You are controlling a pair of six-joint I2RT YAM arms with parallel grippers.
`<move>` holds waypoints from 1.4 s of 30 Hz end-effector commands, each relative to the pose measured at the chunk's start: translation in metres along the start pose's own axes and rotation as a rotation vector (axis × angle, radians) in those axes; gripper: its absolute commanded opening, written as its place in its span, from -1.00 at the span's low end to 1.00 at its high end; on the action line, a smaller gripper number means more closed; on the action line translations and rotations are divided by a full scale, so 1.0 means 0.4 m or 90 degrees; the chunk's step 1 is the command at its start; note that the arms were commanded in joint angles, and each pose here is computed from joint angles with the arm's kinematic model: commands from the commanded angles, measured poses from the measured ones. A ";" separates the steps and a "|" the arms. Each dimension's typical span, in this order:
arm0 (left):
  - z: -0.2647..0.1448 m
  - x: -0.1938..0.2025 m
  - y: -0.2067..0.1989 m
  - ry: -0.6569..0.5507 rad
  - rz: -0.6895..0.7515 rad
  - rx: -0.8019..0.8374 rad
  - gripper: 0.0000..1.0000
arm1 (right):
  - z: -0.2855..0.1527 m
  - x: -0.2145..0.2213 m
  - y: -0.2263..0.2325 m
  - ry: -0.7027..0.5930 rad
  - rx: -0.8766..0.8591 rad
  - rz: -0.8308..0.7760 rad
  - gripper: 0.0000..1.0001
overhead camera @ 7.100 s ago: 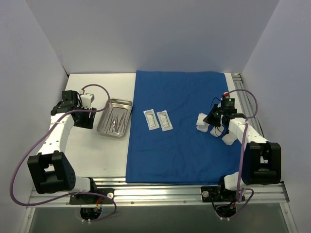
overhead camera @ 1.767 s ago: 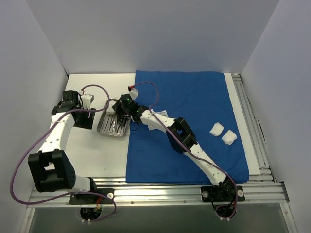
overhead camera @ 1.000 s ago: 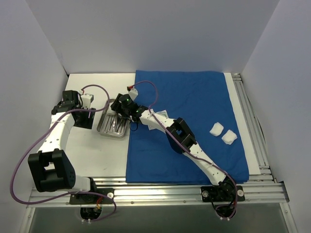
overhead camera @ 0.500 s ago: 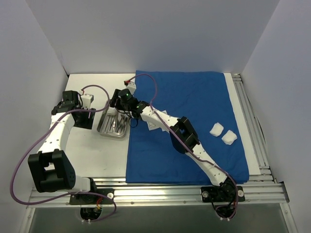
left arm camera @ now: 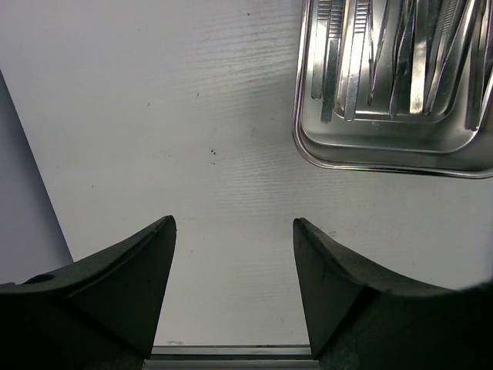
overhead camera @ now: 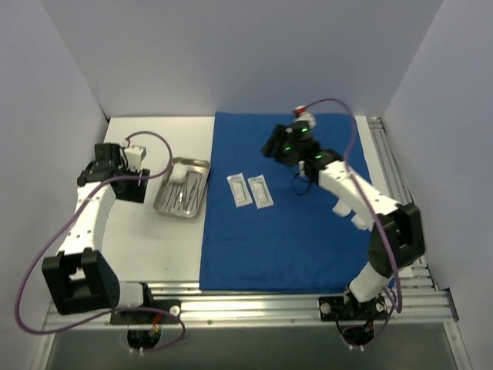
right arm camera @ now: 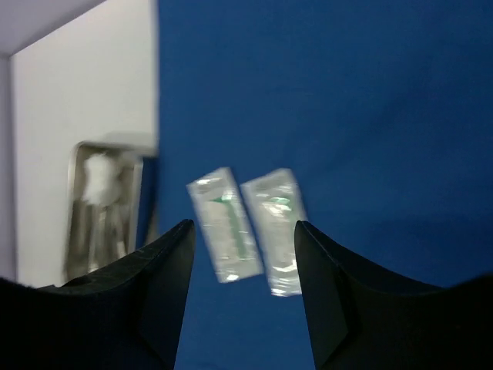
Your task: Prepare the surgical pack
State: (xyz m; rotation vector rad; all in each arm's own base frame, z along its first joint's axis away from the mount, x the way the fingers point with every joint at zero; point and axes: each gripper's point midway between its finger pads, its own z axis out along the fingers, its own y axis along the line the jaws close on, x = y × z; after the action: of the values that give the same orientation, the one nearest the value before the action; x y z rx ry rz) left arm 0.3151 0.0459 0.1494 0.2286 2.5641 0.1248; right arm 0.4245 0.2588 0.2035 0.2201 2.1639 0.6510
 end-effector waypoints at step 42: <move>-0.048 -0.012 -0.203 -0.022 0.093 0.292 0.43 | -0.245 0.220 -0.877 0.102 0.398 0.221 -0.18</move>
State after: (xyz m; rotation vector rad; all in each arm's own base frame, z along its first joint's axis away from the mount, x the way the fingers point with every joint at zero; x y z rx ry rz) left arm 0.2915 -0.0280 0.1429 0.5374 2.5584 -0.3743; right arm 0.3195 -0.0435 0.0168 0.9247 2.4398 0.1477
